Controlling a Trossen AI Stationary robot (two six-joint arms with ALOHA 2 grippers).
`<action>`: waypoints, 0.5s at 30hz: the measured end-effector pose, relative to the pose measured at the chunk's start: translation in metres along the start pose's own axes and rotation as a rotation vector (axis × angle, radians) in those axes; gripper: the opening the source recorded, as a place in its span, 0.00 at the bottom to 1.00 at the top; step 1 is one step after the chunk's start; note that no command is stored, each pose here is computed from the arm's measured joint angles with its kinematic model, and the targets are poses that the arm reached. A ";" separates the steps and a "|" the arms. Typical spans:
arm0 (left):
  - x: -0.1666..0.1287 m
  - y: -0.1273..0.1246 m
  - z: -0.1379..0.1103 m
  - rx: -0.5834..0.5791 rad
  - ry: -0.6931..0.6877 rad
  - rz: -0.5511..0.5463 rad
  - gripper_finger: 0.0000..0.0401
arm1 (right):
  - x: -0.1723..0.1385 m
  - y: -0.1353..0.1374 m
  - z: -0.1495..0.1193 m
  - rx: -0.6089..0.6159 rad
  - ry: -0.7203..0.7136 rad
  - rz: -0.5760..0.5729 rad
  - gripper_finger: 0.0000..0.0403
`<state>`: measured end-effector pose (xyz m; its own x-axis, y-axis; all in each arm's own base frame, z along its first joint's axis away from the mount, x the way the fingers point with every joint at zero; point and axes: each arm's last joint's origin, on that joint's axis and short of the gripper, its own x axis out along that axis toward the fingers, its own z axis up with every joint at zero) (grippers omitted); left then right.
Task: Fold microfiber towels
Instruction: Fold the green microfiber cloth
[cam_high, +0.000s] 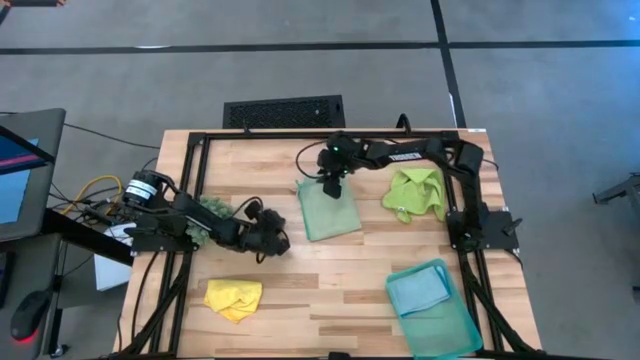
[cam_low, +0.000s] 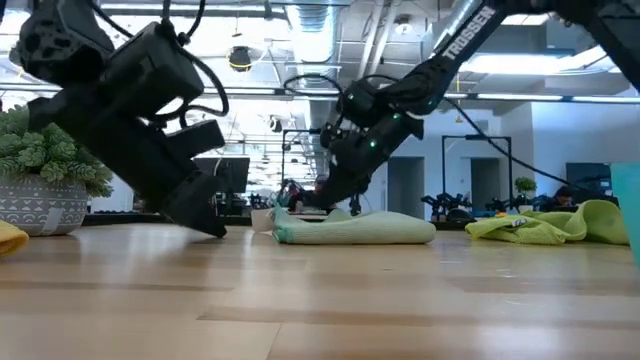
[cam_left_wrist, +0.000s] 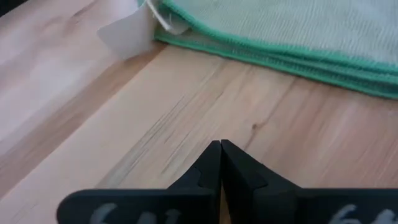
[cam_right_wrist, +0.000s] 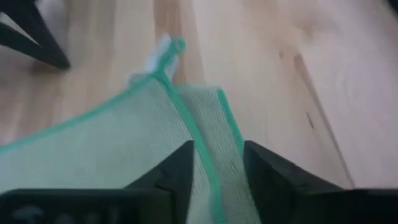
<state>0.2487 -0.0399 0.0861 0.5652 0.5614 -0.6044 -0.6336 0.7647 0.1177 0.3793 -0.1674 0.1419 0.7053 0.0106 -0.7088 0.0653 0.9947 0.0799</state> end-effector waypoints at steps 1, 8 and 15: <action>0.001 0.000 0.001 0.000 0.000 -0.011 0.00 | 0.001 -0.003 0.000 -0.003 0.014 0.001 0.46; 0.001 -0.001 0.002 0.001 0.003 -0.033 0.00 | 0.000 -0.005 0.004 -0.094 0.119 0.039 0.59; 0.001 -0.001 0.002 0.002 0.003 -0.033 0.00 | -0.003 -0.001 -0.006 -0.138 0.238 0.073 0.51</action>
<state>0.2513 -0.0395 0.0871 0.5847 0.5346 -0.6102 -0.6131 0.7837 0.0992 0.3730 -0.1683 0.1398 0.5176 0.0906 -0.8508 -0.0883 0.9947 0.0522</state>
